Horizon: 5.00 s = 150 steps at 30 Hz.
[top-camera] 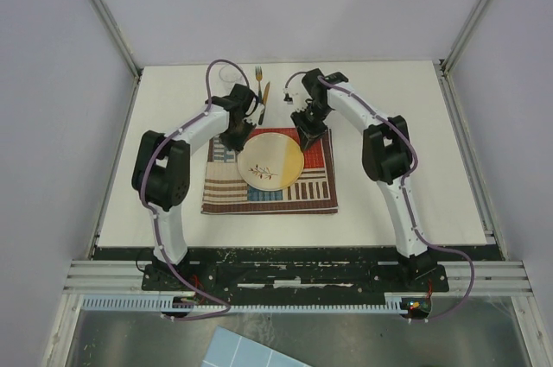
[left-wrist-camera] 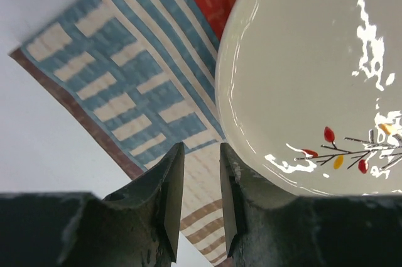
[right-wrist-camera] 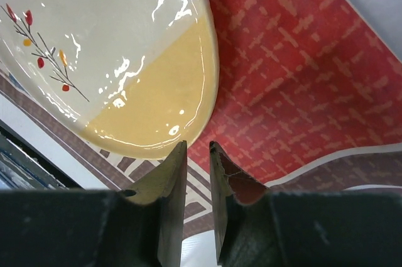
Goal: Set the dinner table for one person
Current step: Adjust the plate on the napkin.
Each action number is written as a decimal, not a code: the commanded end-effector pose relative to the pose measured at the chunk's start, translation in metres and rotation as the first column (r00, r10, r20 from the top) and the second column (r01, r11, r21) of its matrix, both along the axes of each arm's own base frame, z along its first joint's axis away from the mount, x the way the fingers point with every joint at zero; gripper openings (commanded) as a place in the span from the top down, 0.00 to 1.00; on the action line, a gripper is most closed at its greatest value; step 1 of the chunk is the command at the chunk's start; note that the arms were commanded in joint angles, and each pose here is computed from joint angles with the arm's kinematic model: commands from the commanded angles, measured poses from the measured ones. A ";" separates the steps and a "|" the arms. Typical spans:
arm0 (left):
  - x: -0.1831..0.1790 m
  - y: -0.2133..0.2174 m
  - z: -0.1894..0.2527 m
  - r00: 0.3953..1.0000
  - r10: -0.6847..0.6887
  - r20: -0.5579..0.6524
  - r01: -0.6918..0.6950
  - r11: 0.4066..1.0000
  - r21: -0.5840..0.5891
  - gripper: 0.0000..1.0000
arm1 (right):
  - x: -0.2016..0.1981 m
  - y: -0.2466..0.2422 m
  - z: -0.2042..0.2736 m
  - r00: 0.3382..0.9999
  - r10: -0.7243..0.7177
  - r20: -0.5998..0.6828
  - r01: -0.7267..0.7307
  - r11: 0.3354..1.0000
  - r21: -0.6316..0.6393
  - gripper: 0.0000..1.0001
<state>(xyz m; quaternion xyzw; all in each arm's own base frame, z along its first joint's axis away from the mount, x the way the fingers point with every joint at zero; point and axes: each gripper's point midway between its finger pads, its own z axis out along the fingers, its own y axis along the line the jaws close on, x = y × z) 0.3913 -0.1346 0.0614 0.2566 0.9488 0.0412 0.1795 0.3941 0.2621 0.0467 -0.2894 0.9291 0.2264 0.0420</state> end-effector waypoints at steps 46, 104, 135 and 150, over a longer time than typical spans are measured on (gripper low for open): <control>-0.022 -0.023 -0.054 0.983 0.085 -0.164 -0.110 0.982 -0.151 0.61 | 0.006 0.029 -0.003 0.999 0.011 -0.047 -0.005 0.993 0.119 0.60; 0.035 -0.059 -0.021 0.985 0.030 -0.168 -0.074 0.963 -0.258 0.97 | -0.080 0.086 0.044 0.970 0.204 -0.128 -0.174 0.961 0.213 0.98; 0.041 -0.001 0.052 0.992 0.070 0.102 -0.062 0.995 -0.083 0.34 | -0.047 0.047 0.073 0.988 0.106 0.115 -0.115 0.990 0.077 0.65; -0.017 -0.003 0.000 0.987 0.134 -0.091 -0.149 0.974 -0.174 0.34 | -0.017 0.015 0.022 0.996 0.058 0.068 -0.058 0.998 -0.001 0.63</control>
